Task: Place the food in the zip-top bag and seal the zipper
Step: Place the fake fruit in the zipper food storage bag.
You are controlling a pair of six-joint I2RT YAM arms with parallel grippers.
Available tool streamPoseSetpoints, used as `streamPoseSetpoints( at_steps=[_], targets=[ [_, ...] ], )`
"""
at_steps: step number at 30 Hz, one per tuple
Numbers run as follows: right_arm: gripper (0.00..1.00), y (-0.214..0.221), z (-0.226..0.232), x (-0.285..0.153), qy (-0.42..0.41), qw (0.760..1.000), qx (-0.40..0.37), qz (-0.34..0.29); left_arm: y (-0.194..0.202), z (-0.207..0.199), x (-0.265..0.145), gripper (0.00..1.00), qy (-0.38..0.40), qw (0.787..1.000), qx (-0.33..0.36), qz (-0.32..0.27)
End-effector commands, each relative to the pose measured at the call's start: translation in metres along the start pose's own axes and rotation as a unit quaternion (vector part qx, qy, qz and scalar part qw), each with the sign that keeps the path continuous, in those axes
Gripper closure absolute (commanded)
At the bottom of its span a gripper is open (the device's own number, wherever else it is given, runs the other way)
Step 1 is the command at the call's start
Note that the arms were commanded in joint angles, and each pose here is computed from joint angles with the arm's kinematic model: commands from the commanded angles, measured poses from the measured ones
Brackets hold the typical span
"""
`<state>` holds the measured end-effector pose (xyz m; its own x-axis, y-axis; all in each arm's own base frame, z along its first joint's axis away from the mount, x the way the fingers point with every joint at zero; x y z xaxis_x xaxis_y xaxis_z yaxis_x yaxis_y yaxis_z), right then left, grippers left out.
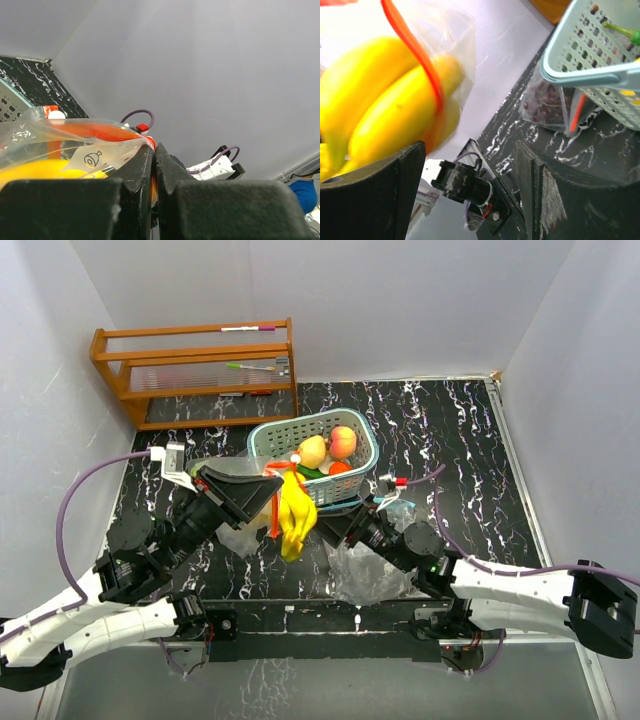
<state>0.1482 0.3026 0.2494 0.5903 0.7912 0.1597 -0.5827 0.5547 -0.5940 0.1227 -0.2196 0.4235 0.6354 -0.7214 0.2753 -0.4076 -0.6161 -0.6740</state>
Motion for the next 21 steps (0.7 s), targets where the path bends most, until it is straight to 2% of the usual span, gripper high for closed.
streamPoseSetpoints(
  at_steps=[1,5,10,15,21],
  targets=[
    [0.27,-0.038,0.052,0.011,-0.071,0.996,0.001,-0.055,-0.007,-0.005,-0.004,1.00,0.012,1.000,-0.004,-0.012],
    [0.27,-0.045,0.061,0.017,-0.070,0.996,-0.017,-0.055,0.000,0.003,-0.006,1.00,0.003,1.000,-0.015,-0.011],
    [0.26,-0.036,0.050,0.025,-0.048,0.998,-0.014,-0.042,0.003,0.001,-0.004,1.00,0.014,1.000,-0.018,-0.008],
    [0.36,-0.022,0.040,0.035,-0.043,0.999,-0.012,-0.026,0.004,-0.005,0.000,1.00,0.029,0.999,-0.021,-0.007],
    [0.40,-0.013,0.028,0.043,-0.030,0.999,-0.004,-0.024,0.002,-0.011,0.002,1.00,0.041,0.999,-0.024,-0.009]
  ],
)
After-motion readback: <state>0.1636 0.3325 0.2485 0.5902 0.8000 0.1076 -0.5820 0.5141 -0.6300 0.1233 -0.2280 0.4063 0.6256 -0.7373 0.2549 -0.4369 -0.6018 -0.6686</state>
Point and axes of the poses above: each gripper's point midway between its finger pads, its own x axis out along the fingers, its own z axis along the line the jaws close on, y = z × x, the point moved 2 cm from there along -x, back along the fingers, and after that the axes turned 1 degree about x, right-handed, at the moved point
